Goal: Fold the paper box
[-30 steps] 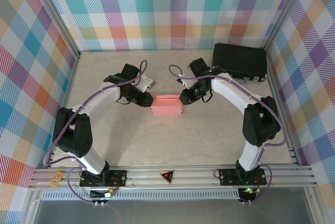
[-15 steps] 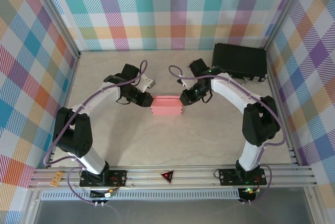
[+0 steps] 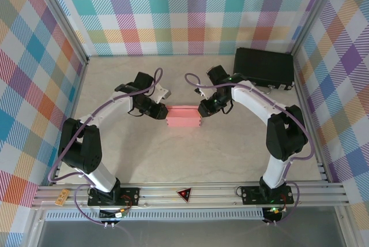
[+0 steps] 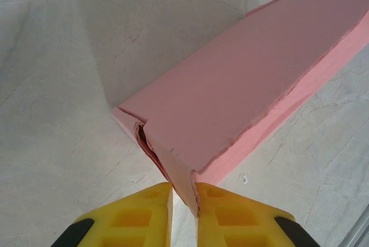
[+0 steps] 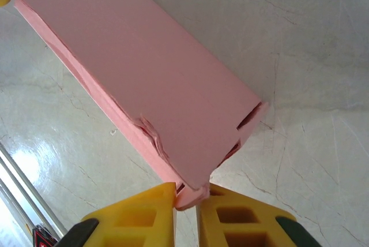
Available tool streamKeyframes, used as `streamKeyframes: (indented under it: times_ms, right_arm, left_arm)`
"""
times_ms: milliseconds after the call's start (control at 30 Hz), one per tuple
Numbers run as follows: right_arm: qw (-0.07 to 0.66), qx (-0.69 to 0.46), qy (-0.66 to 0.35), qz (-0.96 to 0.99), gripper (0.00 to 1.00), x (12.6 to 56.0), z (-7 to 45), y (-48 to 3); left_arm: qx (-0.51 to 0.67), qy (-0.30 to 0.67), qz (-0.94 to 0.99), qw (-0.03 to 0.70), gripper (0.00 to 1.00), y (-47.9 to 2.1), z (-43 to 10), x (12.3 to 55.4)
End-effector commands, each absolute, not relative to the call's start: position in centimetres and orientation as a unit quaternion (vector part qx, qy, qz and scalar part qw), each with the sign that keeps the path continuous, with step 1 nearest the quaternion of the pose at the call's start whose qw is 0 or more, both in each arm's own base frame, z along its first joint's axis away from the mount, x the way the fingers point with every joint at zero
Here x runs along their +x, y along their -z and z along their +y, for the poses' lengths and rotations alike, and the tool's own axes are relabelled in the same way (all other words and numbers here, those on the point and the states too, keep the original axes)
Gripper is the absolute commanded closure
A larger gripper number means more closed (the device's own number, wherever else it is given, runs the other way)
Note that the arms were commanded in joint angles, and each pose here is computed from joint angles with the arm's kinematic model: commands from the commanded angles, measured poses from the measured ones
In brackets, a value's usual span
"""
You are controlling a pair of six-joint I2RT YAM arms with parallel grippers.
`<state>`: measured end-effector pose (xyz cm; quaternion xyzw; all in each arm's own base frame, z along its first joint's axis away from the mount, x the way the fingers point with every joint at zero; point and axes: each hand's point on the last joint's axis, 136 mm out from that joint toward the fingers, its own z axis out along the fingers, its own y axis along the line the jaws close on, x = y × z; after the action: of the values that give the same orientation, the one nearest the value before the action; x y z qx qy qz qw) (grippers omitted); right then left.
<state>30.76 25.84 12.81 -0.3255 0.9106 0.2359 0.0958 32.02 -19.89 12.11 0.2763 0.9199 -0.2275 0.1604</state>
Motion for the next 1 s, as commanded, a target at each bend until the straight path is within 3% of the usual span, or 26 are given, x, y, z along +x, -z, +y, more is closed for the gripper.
streamKeyframes:
  times_ms: [0,267,767,967]
  right_arm:
    - [0.079,-0.331,-0.241,0.909,0.83,30.1,26.2,-12.6]
    - [0.084,-0.33,-0.237,0.91,0.85,30.2,26.2,-12.5]
    - [0.077,-0.33,-0.233,0.911,0.86,30.0,26.0,-12.1]
    - [0.078,-0.329,-0.235,0.911,0.86,30.0,26.0,-12.1]
  left_arm:
    - [0.281,0.225,0.921,0.151,0.83,-11.5,-19.9,31.2]
    - [0.282,0.227,0.919,0.156,0.83,-11.8,-19.9,31.3]
    - [0.288,0.237,0.905,0.206,0.65,-14.2,-20.2,31.5]
    - [0.285,0.233,0.902,0.224,0.63,-14.8,-20.1,31.6]
